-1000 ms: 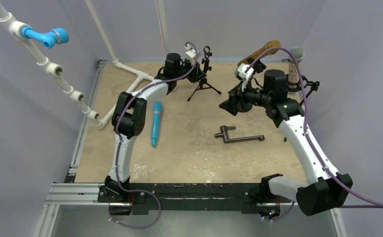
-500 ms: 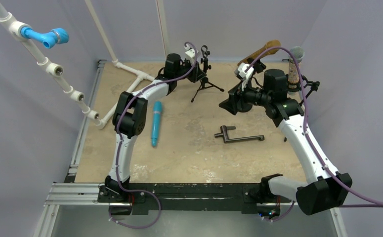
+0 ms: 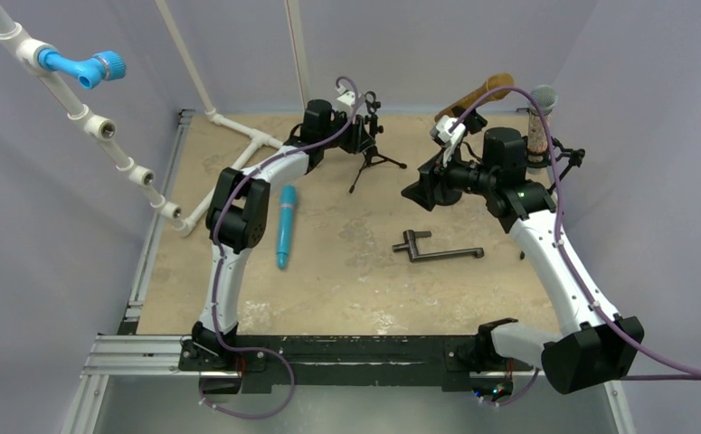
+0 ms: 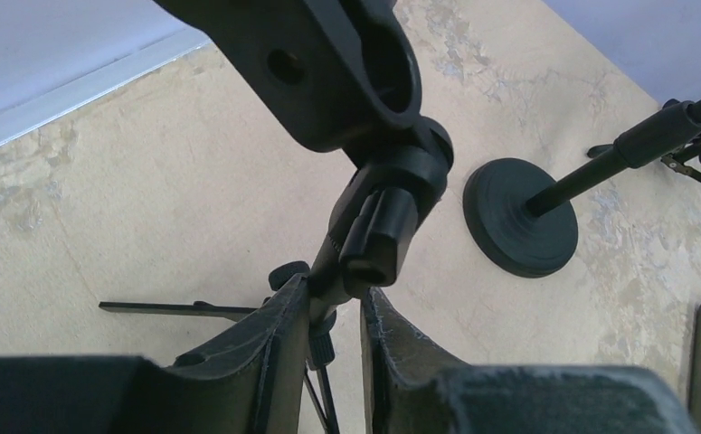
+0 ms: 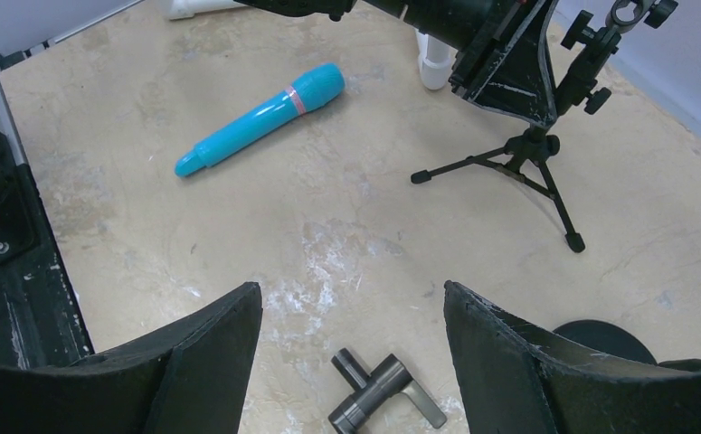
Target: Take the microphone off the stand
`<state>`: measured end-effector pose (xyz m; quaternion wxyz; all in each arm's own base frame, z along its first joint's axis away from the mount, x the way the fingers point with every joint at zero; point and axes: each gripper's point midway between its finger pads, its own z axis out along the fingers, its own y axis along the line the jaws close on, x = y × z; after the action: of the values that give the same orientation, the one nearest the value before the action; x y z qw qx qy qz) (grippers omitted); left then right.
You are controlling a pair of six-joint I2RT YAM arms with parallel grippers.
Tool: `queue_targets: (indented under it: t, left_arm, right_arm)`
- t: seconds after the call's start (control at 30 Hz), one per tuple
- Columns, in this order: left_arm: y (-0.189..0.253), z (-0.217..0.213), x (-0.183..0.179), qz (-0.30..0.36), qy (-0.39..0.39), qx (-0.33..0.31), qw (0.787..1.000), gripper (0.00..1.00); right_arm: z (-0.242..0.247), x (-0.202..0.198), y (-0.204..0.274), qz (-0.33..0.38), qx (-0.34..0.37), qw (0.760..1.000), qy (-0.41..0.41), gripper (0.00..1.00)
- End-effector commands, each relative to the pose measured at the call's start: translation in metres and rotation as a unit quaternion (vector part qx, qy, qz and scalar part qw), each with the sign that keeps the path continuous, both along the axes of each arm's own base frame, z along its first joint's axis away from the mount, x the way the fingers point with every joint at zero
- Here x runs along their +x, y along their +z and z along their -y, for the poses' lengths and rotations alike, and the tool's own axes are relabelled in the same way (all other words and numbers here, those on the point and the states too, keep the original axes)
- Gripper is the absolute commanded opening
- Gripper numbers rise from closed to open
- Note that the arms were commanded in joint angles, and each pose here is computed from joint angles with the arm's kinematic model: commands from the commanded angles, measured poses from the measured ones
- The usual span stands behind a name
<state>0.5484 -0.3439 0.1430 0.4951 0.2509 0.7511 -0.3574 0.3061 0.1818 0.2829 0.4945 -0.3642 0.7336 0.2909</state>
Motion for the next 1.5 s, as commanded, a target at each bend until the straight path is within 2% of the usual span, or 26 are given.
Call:
queue_targets:
  t: [0.0,0.13,0.23,0.47,0.6,0.77,0.9,1.1,1.2,1.47]
  left_arm:
    - [0.055,-0.001,0.009,0.031,0.012,-0.033,0.999,0.25]
    - [0.050,0.000,0.005,0.006,0.007,-0.034,0.999,0.27]
    - [0.048,0.000,0.002,-0.001,0.005,-0.033,0.999,0.34]
    - [0.061,-0.013,-0.012,0.012,0.009,-0.023,1.000,0.71]
    - [0.075,-0.028,-0.034,0.025,0.008,-0.006,1.000,0.80]
    - [0.100,-0.047,-0.075,0.035,-0.002,0.016,0.999,0.84]
    - [0.108,-0.067,-0.109,-0.002,0.005,0.051,0.999,0.85]
    - [0.125,-0.088,-0.158,0.007,-0.011,0.073,0.997,0.86]
    - [0.130,-0.094,-0.177,0.008,-0.025,0.081,0.996,0.87]
    - [0.137,-0.105,-0.204,0.033,-0.045,0.097,0.994,0.88]
  right_arm:
    - [-0.002,-0.002,0.015,0.021,0.017,1.000,0.007,0.72]
    - [-0.001,-0.002,0.015,0.021,0.020,1.000,0.005,0.72]
    - [-0.001,-0.001,0.018,0.022,0.023,1.000,0.001,0.72]
    - [0.007,0.004,0.035,0.036,0.023,0.999,-0.027,0.73]
    - [0.012,0.003,0.048,0.051,0.021,0.998,-0.042,0.73]
    - [0.024,0.001,0.065,0.071,0.014,0.994,-0.079,0.74]
    - [0.056,0.018,0.082,0.098,-0.004,0.978,-0.186,0.75]
    - [0.084,0.021,0.098,0.122,-0.020,0.958,-0.259,0.79]
    - [0.092,0.021,0.091,0.122,-0.032,0.952,-0.278,0.84]
    - [0.112,0.014,0.061,0.109,-0.070,0.940,-0.316,0.87]
